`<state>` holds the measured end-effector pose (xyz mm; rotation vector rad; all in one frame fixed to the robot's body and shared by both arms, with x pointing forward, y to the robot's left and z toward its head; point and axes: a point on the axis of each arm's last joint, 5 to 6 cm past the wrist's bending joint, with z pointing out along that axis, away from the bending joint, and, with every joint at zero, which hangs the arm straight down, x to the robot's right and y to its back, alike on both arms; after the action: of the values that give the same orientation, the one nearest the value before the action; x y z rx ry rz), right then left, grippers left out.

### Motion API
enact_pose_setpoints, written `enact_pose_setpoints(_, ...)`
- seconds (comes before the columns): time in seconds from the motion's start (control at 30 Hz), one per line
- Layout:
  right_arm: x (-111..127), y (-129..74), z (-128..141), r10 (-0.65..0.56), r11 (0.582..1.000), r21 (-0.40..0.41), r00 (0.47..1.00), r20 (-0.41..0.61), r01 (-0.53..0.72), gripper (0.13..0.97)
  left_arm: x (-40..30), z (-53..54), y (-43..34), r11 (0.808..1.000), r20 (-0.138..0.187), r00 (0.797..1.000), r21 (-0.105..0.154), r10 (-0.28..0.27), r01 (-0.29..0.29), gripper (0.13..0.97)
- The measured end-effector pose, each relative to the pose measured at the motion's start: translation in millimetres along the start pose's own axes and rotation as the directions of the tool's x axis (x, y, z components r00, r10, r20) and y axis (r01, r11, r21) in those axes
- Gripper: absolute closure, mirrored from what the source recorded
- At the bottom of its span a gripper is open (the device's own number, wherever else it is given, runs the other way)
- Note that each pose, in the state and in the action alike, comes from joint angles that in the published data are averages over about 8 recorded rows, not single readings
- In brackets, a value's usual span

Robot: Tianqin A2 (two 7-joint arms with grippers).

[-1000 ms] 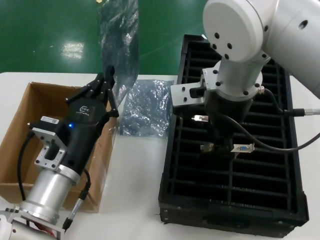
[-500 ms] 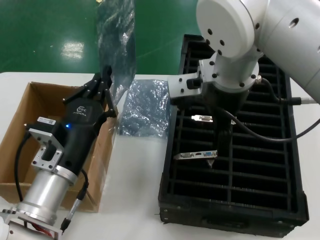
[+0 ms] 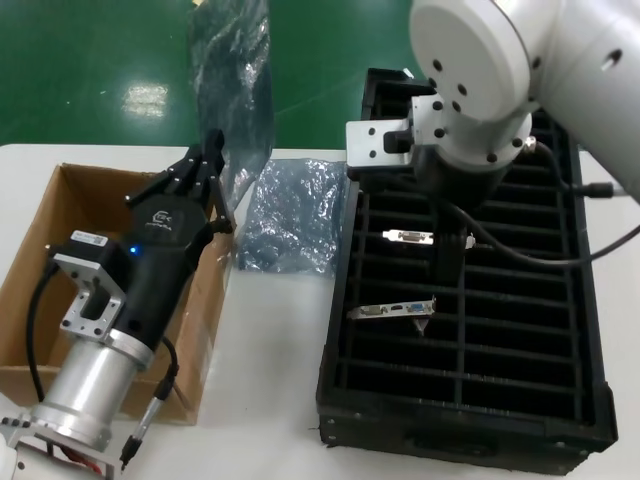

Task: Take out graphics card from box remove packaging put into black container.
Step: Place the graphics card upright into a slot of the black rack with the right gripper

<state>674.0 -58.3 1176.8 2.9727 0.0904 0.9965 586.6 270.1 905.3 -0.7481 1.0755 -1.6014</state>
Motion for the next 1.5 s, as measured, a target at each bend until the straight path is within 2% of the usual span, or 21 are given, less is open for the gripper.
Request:
enact_pose_setpoints(0.07,-3,2,3,0.019,1.0,0.012,1.0,-0.002,-0.019,0.282,0.8,-0.1,-0.7,1.0,-0.001,1.0,-0.001,-0.002,0.002,0.957)
enact_pose_setpoints(0.37,-15,7,31,0.089,0.992,0.085,0.996,0.017,-0.091,0.32,1.8,-1.4,-2.3,1.0,-0.004,1.0,-0.006,-0.001,0.001,0.957)
enact_pose_setpoints(0.63,-23,12,51,0.135,0.983,0.124,0.991,0.016,-0.136,0.424,0.0,-2.2,-0.7,1.0,-0.001,1.0,-0.012,0.009,-0.009,0.957)
enact_pose_setpoints(0.77,-25,15,58,0.152,0.98,0.129,0.988,0.001,-0.151,0.424,0.2,-2.2,-0.1,1.0,-0.001,1.0,-0.013,0.013,-0.013,0.957)
enact_pose_setpoints(1.13,-29,27,71,0.184,0.976,0.12,0.983,-0.012,-0.182,0.641,-2.6,-2.1,0.7,1.0,0.005,1.0,-0.015,0.024,-0.024,0.957)
enact_pose_setpoints(1.33,-36,33,65,0.203,0.974,0.103,0.979,-0.002,-0.202,0.781,-3.3,-1.8,1.5,0.999,0.008,1.0,-0.015,0.03,-0.03,0.957)
enact_pose_setpoints(1.5,-44,38,57,0.223,0.972,0.084,0.975,-0.004,-0.221,0.842,-1.6,-1.4,2.2,0.999,0.006,0.999,-0.017,0.033,-0.033,0.957)
